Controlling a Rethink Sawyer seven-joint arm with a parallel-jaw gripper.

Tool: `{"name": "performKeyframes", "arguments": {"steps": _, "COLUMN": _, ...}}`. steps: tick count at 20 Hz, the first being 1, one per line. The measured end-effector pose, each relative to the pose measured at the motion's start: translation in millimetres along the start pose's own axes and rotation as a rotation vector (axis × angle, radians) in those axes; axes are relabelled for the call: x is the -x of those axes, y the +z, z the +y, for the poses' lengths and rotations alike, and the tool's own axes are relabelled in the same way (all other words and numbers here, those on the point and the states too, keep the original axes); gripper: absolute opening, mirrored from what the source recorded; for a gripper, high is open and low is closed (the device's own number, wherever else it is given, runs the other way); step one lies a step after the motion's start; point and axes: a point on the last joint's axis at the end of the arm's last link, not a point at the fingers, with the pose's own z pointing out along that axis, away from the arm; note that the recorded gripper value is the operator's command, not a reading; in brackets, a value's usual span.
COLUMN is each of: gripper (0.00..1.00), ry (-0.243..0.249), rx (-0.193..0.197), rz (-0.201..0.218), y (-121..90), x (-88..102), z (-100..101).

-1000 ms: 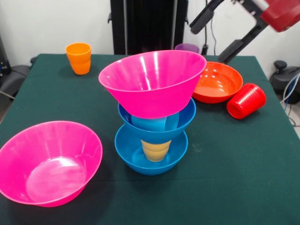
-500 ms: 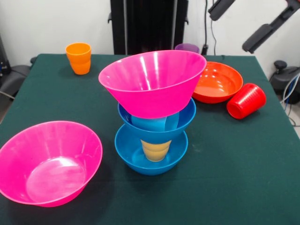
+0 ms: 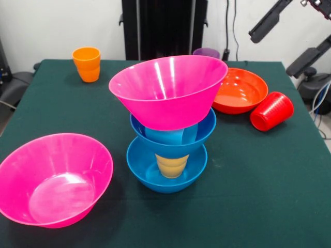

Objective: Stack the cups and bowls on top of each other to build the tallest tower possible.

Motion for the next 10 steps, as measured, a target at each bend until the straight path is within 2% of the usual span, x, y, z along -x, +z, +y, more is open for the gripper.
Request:
{"name": "performKeyframes", "arguments": {"steps": 6, "gripper": 1.0, "ry": -0.01, "rx": 0.002, "rz": 0.01, "y": 6, "x": -6.9, "z": 8}}
{"name": "performKeyframes", "arguments": {"steps": 8, "gripper": 1.0, "ry": -0.005, "rx": 0.02, "rz": 0.034, "y": 5, "x": -11.0, "z": 11}}
{"name": "performKeyframes", "arguments": {"steps": 10, "gripper": 1.0, "ry": 0.006, "rx": 0.051, "rz": 0.081, "y": 5, "x": -18.3, "z": 15}}
